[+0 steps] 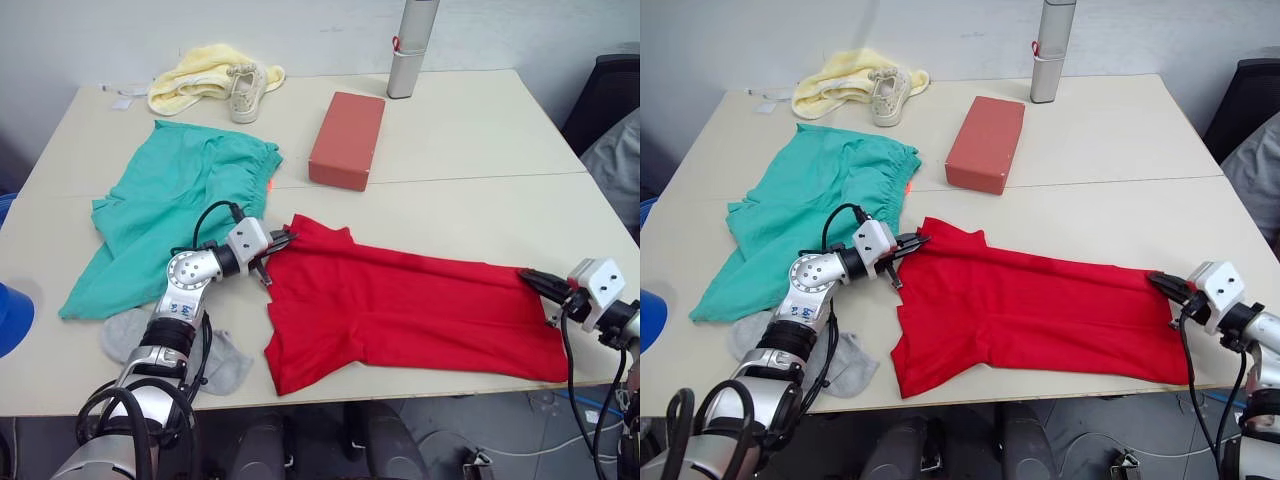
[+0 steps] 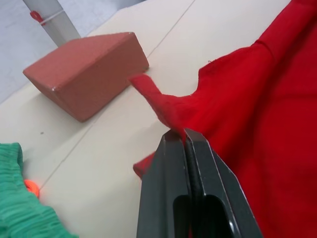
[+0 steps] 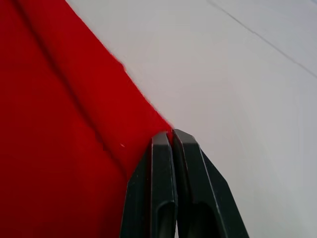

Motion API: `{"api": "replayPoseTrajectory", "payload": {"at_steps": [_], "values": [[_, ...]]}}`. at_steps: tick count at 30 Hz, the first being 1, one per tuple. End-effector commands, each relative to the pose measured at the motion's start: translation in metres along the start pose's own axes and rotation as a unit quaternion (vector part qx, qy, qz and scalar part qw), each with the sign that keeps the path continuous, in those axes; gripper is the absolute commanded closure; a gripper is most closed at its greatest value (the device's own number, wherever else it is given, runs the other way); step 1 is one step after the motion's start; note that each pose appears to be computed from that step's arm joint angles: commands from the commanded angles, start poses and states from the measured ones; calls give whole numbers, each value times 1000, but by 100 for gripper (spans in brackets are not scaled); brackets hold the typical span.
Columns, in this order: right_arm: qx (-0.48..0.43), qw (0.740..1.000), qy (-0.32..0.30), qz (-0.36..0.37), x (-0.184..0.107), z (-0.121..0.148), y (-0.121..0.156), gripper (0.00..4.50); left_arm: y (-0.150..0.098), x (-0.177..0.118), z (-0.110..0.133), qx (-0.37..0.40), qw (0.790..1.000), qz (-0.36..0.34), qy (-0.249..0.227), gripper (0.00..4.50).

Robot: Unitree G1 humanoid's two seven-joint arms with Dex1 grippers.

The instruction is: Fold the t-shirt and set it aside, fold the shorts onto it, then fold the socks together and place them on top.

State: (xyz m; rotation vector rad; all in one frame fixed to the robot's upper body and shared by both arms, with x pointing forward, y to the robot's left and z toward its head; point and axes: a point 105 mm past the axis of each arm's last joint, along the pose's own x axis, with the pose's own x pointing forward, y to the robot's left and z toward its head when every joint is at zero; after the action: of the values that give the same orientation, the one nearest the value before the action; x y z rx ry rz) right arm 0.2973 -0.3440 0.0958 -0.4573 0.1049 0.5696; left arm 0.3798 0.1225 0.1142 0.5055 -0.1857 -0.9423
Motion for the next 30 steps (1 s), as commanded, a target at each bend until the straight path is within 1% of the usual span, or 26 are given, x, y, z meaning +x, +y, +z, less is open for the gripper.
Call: {"api": "replayPoseTrajectory", "payload": {"at_steps": [1,2,3,4,7,8,10,11,12,14,18,19,22,25,27,30], "values": [[14,1000,-25,10,-8,13,-2,382,2,-6,8,-24,1000,-18,-9,388],[6,999,-28,14,-12,17,-2,355,1,-9,9,-33,999,-29,-5,361],[4,999,-29,23,-15,20,0,315,2,-12,10,-47,998,-39,0,324],[0,999,-26,35,-19,22,2,287,0,-15,12,-62,997,-55,5,298],[-8,998,-15,57,-30,30,3,181,3,-22,23,-84,993,-83,16,200],[-10,998,-15,58,-33,34,1,144,7,-23,24,-92,992,-83,30,166],[-9,998,-15,57,-37,42,-4,75,13,-24,29,-156,984,-79,44,105],[4,998,-18,60,-38,46,-6,41,15,-24,30,-181,978,-76,63,73],[31,998,-30,49,-38,53,-11,2,17,-24,32,-206,973,-79,72,69],[77,995,-46,38,-37,62,-18,2,18,-23,31,-255,957,-85,111,69],[89,992,-5,90,-35,62,-8,2,25,-11,29,-345,921,-64,171,69],[90,991,-2,96,-34,63,-7,2,26,-7,30,-354,917,-61,174,69],[94,989,-3,111,-24,68,-4,2,29,16,34,-385,908,-56,158,69],[101,988,-4,118,-20,69,-1,2,28,27,31,-397,901,-58,164,69],[102,988,-5,118,-20,69,0,2,25,34,31,-393,903,-67,161,69],[104,987,-2,119,-21,69,2,2,22,45,37,-399,903,-78,141,69]]}}
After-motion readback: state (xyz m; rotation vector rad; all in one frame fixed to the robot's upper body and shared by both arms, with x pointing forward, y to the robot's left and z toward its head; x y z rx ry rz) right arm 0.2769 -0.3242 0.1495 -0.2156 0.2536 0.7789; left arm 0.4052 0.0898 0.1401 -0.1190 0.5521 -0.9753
